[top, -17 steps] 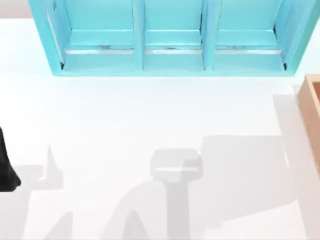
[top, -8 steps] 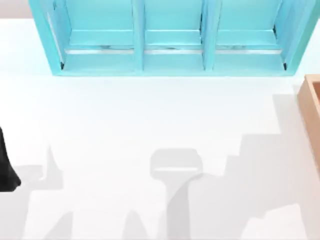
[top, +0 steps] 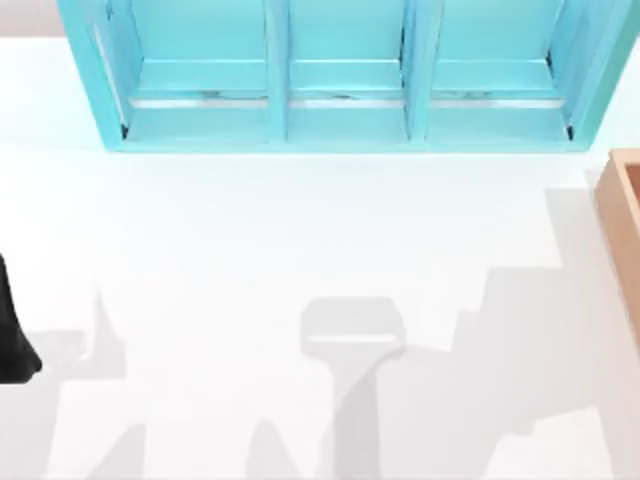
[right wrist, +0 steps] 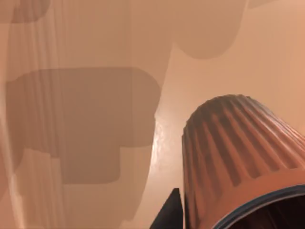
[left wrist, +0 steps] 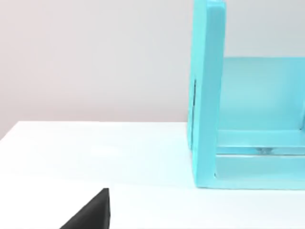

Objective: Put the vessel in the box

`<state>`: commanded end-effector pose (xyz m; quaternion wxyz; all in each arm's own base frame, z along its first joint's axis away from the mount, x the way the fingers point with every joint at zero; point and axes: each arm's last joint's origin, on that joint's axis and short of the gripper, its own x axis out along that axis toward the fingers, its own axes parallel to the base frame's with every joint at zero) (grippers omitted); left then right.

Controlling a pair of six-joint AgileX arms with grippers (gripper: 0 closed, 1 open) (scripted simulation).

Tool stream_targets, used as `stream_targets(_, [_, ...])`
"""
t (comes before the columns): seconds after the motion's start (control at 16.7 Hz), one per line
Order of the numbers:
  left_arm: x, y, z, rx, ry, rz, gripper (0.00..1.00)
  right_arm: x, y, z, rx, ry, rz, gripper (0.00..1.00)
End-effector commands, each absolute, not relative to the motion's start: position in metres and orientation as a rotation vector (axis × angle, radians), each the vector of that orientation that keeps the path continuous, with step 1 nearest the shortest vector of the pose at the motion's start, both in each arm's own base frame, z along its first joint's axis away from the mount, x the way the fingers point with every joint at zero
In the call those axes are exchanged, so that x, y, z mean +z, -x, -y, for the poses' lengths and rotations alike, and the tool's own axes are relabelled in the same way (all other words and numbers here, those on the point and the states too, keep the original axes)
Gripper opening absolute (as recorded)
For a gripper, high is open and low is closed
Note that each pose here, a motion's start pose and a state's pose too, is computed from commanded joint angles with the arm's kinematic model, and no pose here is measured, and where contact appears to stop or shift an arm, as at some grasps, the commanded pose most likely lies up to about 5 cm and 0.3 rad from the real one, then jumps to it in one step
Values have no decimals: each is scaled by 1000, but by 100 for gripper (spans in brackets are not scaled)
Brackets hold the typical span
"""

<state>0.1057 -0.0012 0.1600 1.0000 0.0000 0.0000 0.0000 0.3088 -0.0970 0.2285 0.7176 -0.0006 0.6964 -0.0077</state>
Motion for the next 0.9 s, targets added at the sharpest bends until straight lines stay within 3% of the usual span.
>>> stream_targets(0.54, [160,-106,1,0,0,0,100,229,-309,97,-17,1,-1541,98])
stream_targets(0.9, [160,-106,1,0,0,0,100,229,-309,97,-17,1,-1541,100])
